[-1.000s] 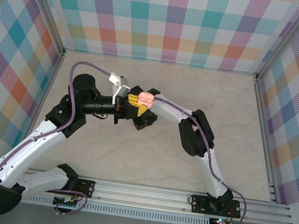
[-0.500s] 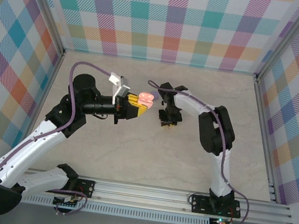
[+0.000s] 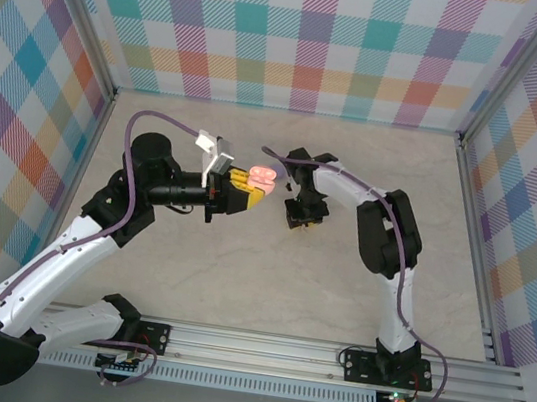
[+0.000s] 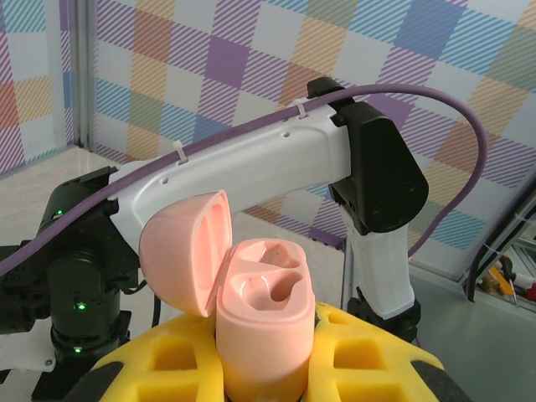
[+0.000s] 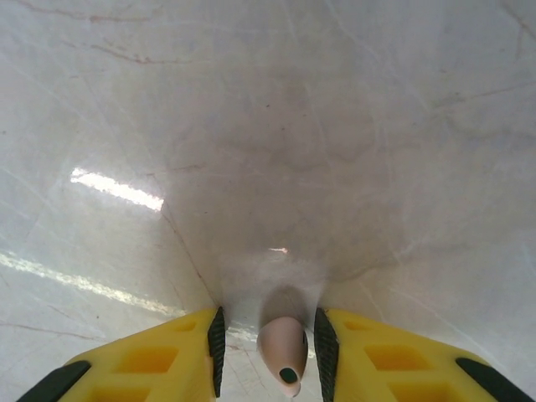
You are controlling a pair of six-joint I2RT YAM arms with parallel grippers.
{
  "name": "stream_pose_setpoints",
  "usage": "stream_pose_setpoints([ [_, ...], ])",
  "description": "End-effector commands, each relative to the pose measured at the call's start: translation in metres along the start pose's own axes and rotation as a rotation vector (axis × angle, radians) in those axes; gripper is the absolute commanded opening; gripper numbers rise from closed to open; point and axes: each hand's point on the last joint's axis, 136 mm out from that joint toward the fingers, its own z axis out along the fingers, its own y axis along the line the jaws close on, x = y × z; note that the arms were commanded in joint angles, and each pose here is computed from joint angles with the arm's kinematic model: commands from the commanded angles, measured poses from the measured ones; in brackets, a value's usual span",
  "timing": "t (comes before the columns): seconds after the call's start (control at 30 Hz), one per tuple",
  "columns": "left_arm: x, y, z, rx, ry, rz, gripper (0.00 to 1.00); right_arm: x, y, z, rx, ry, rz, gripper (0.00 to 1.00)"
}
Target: Insert the wireless bluetooth earbuds into the charging case
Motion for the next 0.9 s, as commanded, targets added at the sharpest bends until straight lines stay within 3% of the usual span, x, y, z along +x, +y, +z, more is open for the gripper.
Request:
stream_pose_setpoints([
  [0.0,-0.014,-0.007,-0.005,0.018,-0.026,0.037,0.00,0.006,0.003,0.013,-0.005,0.055,-0.123,0.35],
  [0.33,-0.014,-0.007,-0.005,0.016,-0.024,0.038,0.00,0.013,0.004,0.020,0.003,0.084,-0.201,0.29],
  [0.67,-0.012,-0.006,-0.004,0.014,-0.018,0.034,0.00,0.014,0.001,0.021,0.016,0.076,-0.125,0.18],
  [0.87,-0.006,0.002,0.000,-0.006,0.001,0.008,0.00,0.003,-0.002,-0.001,-0.142,-0.024,0.026,0.17],
])
